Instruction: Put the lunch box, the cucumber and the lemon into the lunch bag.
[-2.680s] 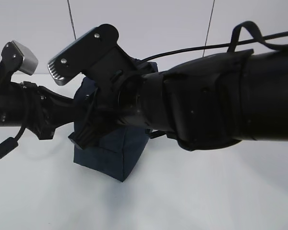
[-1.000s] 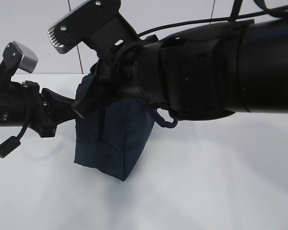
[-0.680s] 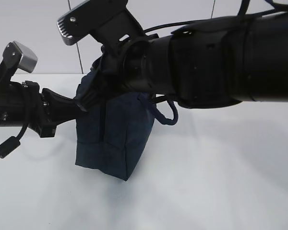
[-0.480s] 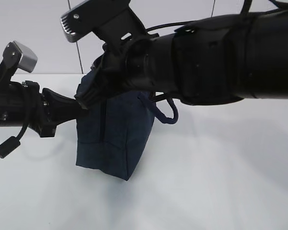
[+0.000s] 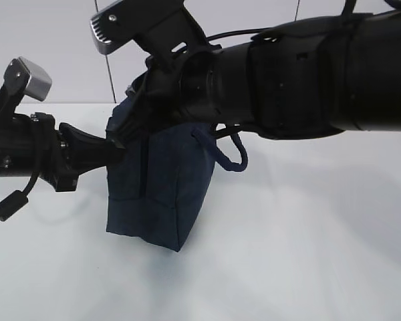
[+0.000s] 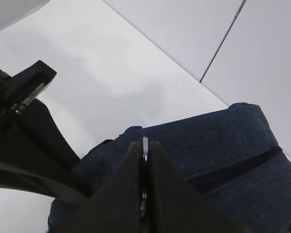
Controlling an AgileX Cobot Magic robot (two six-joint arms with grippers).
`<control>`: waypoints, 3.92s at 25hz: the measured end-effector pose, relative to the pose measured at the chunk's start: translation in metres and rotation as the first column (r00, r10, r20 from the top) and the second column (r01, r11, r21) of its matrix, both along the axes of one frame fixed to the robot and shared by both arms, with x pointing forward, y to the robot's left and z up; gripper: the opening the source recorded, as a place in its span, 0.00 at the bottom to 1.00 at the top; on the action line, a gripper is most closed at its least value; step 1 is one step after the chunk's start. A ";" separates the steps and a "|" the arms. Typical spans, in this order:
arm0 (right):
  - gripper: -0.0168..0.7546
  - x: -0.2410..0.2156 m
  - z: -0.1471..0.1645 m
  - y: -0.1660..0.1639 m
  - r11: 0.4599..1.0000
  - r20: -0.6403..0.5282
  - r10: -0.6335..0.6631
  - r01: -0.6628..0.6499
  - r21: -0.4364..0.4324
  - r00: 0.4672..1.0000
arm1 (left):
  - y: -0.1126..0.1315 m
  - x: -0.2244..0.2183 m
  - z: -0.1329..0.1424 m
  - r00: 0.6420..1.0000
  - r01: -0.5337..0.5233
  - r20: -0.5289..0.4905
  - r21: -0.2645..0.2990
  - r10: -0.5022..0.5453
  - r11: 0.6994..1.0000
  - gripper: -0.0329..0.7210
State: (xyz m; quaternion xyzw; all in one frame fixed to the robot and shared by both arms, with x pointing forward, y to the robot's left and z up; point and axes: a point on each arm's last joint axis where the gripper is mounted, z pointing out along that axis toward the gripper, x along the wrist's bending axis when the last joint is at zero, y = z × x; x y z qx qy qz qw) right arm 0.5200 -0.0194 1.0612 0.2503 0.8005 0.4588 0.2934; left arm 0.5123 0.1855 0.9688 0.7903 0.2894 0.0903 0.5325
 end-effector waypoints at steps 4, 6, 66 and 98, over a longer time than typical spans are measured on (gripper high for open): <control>0.03 0.007 -0.003 -0.003 1.000 -0.012 0.025 -0.025 0.019 1.000 | 0.000 0.000 0.000 1.000 0.000 0.000 0.000 0.000 1.000 0.04; 0.03 0.010 -0.004 -0.005 0.998 -0.013 0.047 -0.046 0.030 0.999 | 0.000 0.000 0.000 1.000 0.000 0.000 0.000 0.000 1.000 0.04; 0.03 0.030 -0.005 -0.058 0.913 -0.136 0.405 -0.391 0.118 0.904 | 0.000 0.000 0.000 1.000 -0.002 -0.001 0.002 0.002 1.000 0.04; 0.03 0.035 0.007 -0.059 0.923 -0.081 0.379 -0.372 0.098 0.922 | -0.012 -0.001 -0.004 0.999 -0.029 -0.039 0.049 0.031 0.998 0.04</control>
